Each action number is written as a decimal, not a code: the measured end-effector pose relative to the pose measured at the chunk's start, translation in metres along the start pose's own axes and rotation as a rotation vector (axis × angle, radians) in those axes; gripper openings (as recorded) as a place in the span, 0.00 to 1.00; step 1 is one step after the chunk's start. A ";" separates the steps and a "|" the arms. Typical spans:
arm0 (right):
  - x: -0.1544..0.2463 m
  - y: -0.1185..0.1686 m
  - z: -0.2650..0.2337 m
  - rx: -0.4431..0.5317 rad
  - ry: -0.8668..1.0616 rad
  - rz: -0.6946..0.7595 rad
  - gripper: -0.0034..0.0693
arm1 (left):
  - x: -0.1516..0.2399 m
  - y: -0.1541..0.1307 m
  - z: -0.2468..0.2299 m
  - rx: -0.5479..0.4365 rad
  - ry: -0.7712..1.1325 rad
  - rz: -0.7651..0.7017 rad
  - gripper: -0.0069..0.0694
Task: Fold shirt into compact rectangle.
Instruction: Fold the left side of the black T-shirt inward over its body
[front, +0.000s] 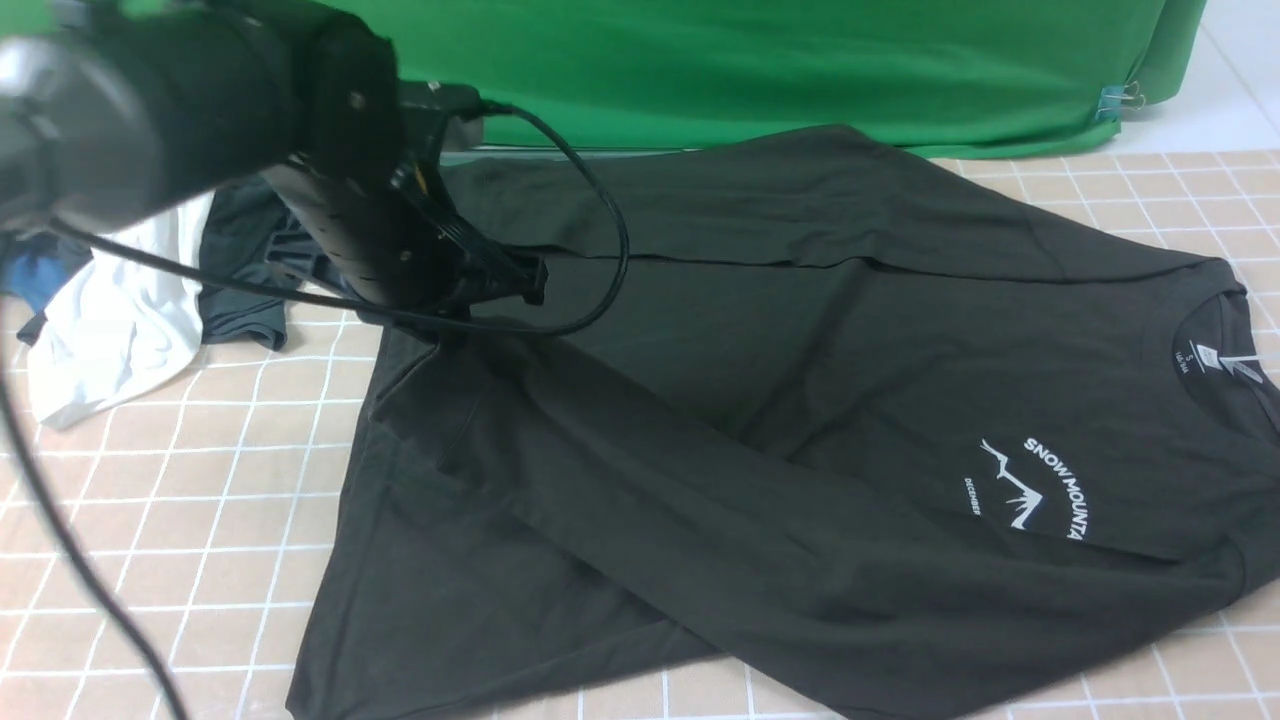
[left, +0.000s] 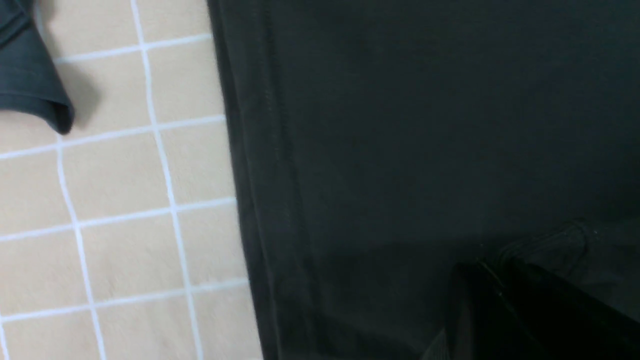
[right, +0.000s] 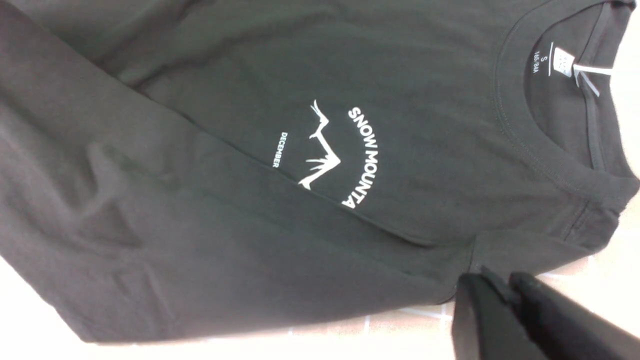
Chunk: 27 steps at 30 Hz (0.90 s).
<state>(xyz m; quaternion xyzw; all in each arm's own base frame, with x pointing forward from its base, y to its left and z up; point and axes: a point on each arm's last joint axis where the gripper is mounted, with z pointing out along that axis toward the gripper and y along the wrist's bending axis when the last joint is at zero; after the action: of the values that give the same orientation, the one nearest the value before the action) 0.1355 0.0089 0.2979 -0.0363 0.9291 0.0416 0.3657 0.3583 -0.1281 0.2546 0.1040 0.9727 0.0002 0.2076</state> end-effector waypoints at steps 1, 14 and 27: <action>0.000 0.000 0.000 0.000 0.000 -0.001 0.17 | -0.003 0.000 0.006 -0.014 0.001 0.000 0.12; 0.000 0.000 0.000 0.000 -0.001 -0.001 0.20 | -0.017 -0.001 0.023 -0.032 -0.038 -0.012 0.12; 0.004 0.000 0.011 -0.012 0.113 0.006 0.24 | -0.059 -0.005 -0.030 0.035 -0.219 -0.086 0.12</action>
<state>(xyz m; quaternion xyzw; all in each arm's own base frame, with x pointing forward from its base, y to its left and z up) 0.1401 0.0095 0.2872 -0.0382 0.9481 0.0461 0.3122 0.3977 -0.1431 0.3057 0.0650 0.9475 -0.0369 0.3108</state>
